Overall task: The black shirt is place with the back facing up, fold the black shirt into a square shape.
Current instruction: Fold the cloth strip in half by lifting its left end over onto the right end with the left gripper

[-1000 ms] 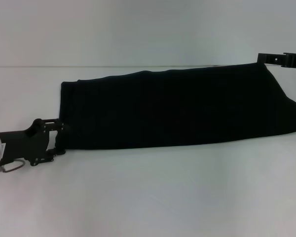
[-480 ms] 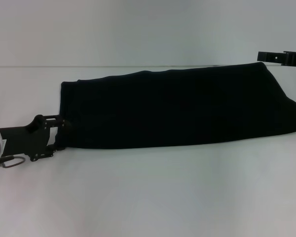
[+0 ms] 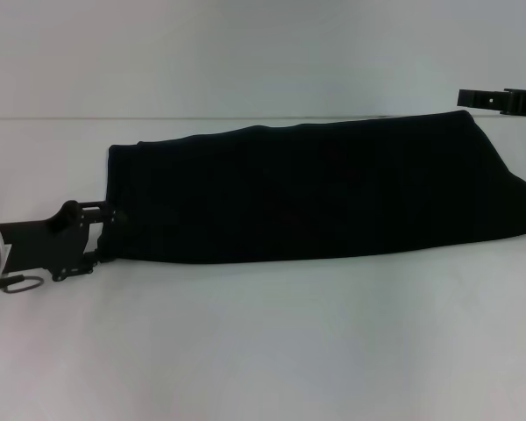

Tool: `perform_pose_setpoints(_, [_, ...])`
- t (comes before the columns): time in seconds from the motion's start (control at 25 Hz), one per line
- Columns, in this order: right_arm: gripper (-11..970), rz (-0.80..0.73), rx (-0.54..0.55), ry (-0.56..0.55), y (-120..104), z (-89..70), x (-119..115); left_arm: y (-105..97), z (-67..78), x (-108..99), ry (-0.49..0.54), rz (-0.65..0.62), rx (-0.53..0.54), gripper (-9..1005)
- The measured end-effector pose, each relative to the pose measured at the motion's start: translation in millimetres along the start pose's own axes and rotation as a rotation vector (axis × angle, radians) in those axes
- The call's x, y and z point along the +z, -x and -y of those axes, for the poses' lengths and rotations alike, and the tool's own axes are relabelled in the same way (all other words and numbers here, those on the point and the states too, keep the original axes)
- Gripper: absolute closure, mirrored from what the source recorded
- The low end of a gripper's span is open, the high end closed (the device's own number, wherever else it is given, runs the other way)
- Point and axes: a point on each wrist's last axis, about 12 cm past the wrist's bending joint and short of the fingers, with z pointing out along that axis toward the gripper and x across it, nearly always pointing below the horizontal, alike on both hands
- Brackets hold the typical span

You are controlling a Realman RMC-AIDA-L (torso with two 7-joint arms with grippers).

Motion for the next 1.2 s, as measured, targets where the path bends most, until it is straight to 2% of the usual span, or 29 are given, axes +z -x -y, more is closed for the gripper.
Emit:
perform_pose_setpoints(0.36, [200,0.0,-0.001,0.0,0.2,0.0,-0.1,1.3,8.7,0.4,-0.018,-0.019,0.041,336])
perform_pose_setpoints(0.84, [200,0.0,-0.004,0.001,0.8,-0.7,0.4,-7.7,-9.7,-5.0,-0.005,-0.04,0.008,336])
perform_pose_setpoints(1.2, [200,-0.001,-0.005,0.005,1.2,-1.3,0.7,-8.4,-10.5,-3.0,-0.005,-0.032,0.014,336])
